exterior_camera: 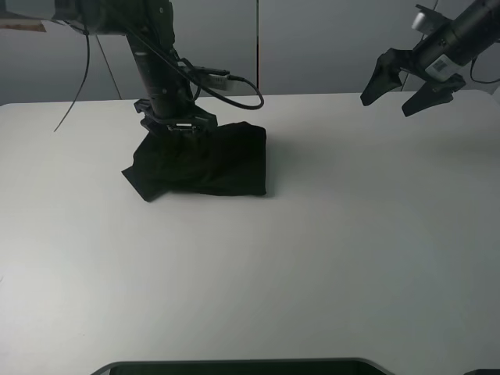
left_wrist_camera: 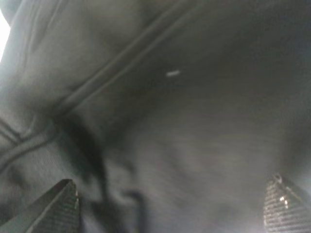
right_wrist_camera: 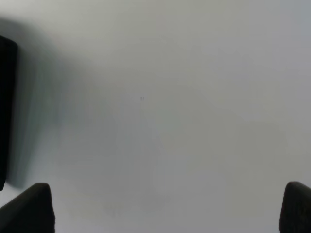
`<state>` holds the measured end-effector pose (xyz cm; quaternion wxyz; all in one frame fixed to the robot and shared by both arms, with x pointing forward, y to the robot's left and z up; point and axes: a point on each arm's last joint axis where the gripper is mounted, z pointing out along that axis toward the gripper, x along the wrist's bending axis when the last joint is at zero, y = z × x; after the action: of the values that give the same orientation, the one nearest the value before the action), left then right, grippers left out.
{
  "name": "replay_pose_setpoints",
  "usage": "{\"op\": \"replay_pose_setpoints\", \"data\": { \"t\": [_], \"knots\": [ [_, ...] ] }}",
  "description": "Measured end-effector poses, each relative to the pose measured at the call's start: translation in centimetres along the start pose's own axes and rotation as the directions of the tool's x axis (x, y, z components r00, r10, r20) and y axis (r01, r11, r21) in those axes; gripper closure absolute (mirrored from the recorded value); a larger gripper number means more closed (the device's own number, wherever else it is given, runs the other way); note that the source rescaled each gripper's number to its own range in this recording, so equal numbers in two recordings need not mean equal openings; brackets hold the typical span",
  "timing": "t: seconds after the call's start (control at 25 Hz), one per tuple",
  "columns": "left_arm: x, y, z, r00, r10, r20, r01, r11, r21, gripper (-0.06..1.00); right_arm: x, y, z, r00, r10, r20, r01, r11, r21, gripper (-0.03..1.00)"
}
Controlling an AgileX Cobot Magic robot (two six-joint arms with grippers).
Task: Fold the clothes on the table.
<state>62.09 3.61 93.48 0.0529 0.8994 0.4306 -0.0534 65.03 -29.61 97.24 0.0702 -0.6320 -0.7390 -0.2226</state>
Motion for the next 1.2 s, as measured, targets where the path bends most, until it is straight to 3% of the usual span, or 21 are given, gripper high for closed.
{"op": "replay_pose_setpoints", "data": {
  "t": [0.12,0.28,0.56,0.84,1.04,1.2],
  "knots": [
    [-1.0,0.4,-5.4,1.000,0.020,0.011,-0.018,0.990,-0.141,-0.05,1.3,0.1,-2.8,0.999,-0.051,0.015,0.052,0.997,-0.063,-0.03],
    [-2.1,-0.4,-12.9,0.999,0.043,-0.026,-0.049,0.945,-0.323,-0.05,4.0,-0.5,-7.7,0.991,-0.128,0.043,0.133,0.978,-0.159,-0.03],
    [-2.1,-4.3,-20.5,0.996,-0.023,-0.091,-0.022,0.887,-0.460,-0.05,8.6,-4.0,-16.7,0.962,-0.212,0.173,0.259,0.910,-0.323,-0.03],
    [-1.0,-13.6,-20.4,0.981,-0.136,-0.142,0.074,0.924,-0.376,-0.05,9.0,-12.2,-15.1,0.964,-0.160,0.210,0.220,0.927,-0.304,-0.03],
    [-1.3,-22.4,-22.5,0.959,-0.238,-0.154,0.137,0.865,-0.483,-0.05,9.8,-18.7,-14.7,0.957,-0.140,0.253,0.225,0.911,-0.345,-0.03],
    [-1.9,-27.3,-22.4,0.946,-0.279,-0.166,0.154,0.834,-0.529,-0.05,11.3,-22.8,-15.7,0.960,-0.134,0.247,0.224,0.896,-0.384,-0.03]
  ]
}}
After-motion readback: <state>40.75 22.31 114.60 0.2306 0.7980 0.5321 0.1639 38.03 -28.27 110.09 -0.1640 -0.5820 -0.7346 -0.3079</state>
